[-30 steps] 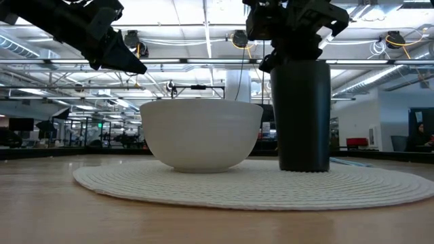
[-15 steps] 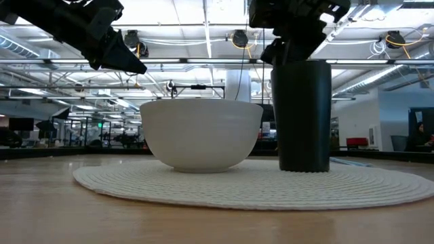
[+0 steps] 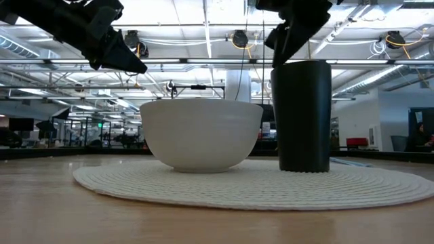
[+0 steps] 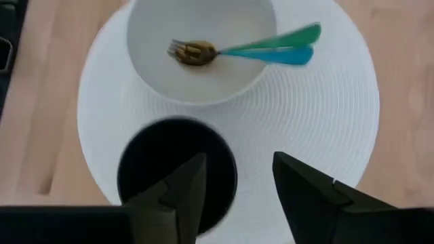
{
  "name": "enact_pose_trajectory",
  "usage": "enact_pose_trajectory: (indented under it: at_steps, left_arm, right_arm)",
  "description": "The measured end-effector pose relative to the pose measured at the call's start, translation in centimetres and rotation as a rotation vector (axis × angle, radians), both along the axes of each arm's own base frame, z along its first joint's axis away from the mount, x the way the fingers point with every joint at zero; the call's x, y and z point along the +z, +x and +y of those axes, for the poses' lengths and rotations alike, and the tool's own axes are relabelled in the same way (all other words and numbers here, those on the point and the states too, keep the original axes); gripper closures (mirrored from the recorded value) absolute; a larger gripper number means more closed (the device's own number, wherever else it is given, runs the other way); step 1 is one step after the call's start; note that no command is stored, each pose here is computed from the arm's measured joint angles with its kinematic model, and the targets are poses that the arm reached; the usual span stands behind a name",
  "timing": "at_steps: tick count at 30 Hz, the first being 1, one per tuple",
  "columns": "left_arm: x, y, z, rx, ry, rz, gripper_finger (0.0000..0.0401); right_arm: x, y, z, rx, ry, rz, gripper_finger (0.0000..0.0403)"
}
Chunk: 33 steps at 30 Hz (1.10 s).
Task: Pick & Place Utensil
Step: Put the blue straw into the black cup on the white mat
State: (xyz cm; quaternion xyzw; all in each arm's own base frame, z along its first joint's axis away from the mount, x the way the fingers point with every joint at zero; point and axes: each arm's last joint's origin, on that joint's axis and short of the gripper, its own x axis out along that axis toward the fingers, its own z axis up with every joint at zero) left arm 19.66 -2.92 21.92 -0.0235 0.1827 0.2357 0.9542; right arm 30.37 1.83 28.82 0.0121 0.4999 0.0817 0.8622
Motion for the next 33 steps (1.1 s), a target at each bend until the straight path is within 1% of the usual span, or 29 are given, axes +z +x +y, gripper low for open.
enact_pose_trajectory:
  at_steps: [7, 9, 11, 14, 18, 22, 25, 27, 33]
  left_arm:
    - [0.0, 0.0, 0.0, 0.002, 0.004, 0.001, 0.035]
    - [0.0, 0.0, 0.0, 0.004, 0.005, 0.0, 0.035]
    - [0.0, 0.0, 0.0, 0.005, 0.003, -0.001, 0.035]
    - [0.0, 0.0, 0.0, 0.006, 0.003, -0.002, 0.035]
    - [0.0, 0.0, 0.1, 0.008, 0.005, -0.001, 0.035]
    - [0.0, 0.0, 0.1, 0.008, 0.005, -0.001, 0.035]
    - [0.0, 0.0, 0.1, 0.008, 0.005, -0.001, 0.035]
    - [0.0, 0.0, 0.1, 0.009, -0.002, -0.004, 0.035]
    - [0.0, 0.0, 0.0, -0.011, -0.014, -0.002, 0.035]
  right_arm:
    - [1.9, -1.5, -0.1, -0.016, 0.007, -0.05, 0.0231]
    - [2.6, -2.4, -0.2, -0.037, 0.01, -0.053, 0.0234]
    - [3.4, -3.5, -0.3, -0.081, -0.016, -0.058, 0.0237]
    - [4.5, -5.5, -0.7, -0.18, -0.076, -0.056, 0.0241]
    - [6.1, -8.3, -1.3, -0.375, -0.134, -0.08, 0.0242]
    - [6.9, -10.1, -1.8, -0.559, -0.156, -0.137, 0.0243]
    - [6.2, -10.9, -1.9, -0.613, -0.155, -0.138, 0.0243]
    - [5.2, -11.2, -1.9, -0.632, -0.143, -0.136, 0.0242]
    - [0.3, -11.6, -2.1, -0.658, -0.146, -0.089, 0.0244]
